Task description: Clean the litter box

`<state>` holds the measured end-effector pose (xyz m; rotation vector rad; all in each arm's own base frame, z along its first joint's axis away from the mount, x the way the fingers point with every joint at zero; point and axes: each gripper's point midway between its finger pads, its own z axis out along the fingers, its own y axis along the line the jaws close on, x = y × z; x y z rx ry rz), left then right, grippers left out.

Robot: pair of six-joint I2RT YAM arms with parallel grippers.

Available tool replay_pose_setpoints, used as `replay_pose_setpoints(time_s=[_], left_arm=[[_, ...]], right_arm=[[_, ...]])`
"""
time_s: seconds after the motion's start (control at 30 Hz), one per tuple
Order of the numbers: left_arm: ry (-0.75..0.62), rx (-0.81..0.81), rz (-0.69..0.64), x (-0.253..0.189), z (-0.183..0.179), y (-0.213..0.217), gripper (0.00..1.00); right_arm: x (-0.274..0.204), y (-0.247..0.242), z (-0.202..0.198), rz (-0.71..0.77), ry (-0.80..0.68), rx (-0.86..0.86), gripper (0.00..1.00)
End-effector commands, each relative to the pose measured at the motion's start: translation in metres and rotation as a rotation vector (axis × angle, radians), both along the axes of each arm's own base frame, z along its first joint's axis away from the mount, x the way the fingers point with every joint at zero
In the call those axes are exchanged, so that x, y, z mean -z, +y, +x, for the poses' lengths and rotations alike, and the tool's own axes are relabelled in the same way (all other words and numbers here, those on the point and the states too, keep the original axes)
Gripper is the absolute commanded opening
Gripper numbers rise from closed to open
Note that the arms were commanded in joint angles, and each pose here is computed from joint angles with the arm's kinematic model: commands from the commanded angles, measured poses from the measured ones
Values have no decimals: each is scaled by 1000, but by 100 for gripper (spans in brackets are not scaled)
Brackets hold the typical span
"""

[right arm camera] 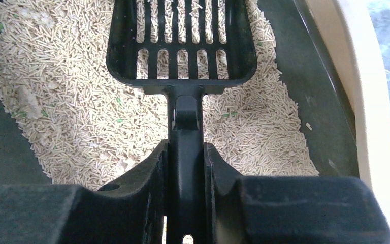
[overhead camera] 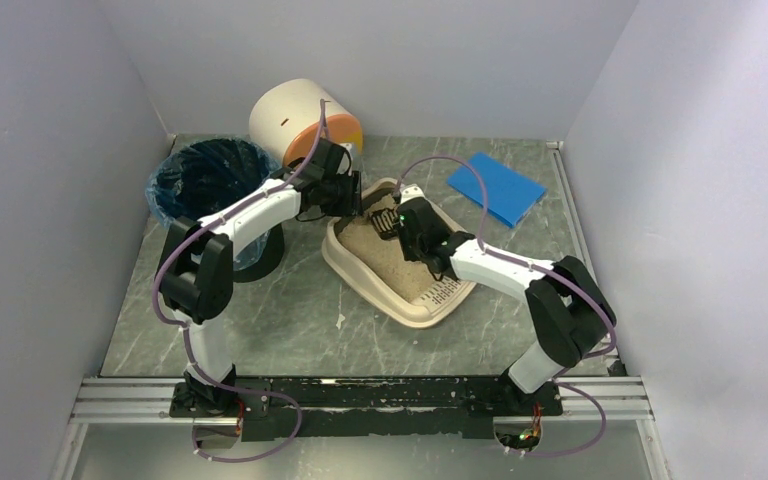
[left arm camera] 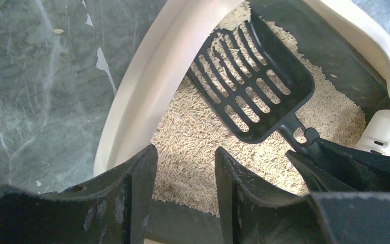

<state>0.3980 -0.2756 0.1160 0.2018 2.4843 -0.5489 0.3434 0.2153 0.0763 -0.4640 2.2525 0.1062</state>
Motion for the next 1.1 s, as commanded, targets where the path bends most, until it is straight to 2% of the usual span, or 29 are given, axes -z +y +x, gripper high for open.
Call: replay_pose_setpoints(time_s=[0.0, 0.23, 0.37, 0.6, 0.97, 1.07], left_arm=[[-7, 29, -12, 2, 0, -6, 50], [3, 41, -18, 5, -4, -9, 46], [11, 45, -13, 8, -6, -10, 45], [8, 47, -8, 6, -6, -10, 43], [16, 39, -15, 3, -8, -9, 45], [4, 41, -34, -9, -10, -11, 47]], right_arm=[[-24, -25, 24, -105, -90, 180, 0], [-19, -20, 30, -128, -59, 201, 0], [-24, -9, 32, -62, -144, 141, 0], [-32, -19, 31, -36, -260, 139, 0], [-25, -20, 10, -29, -245, 34, 0], [-32, -18, 5, -25, -242, 2, 0]])
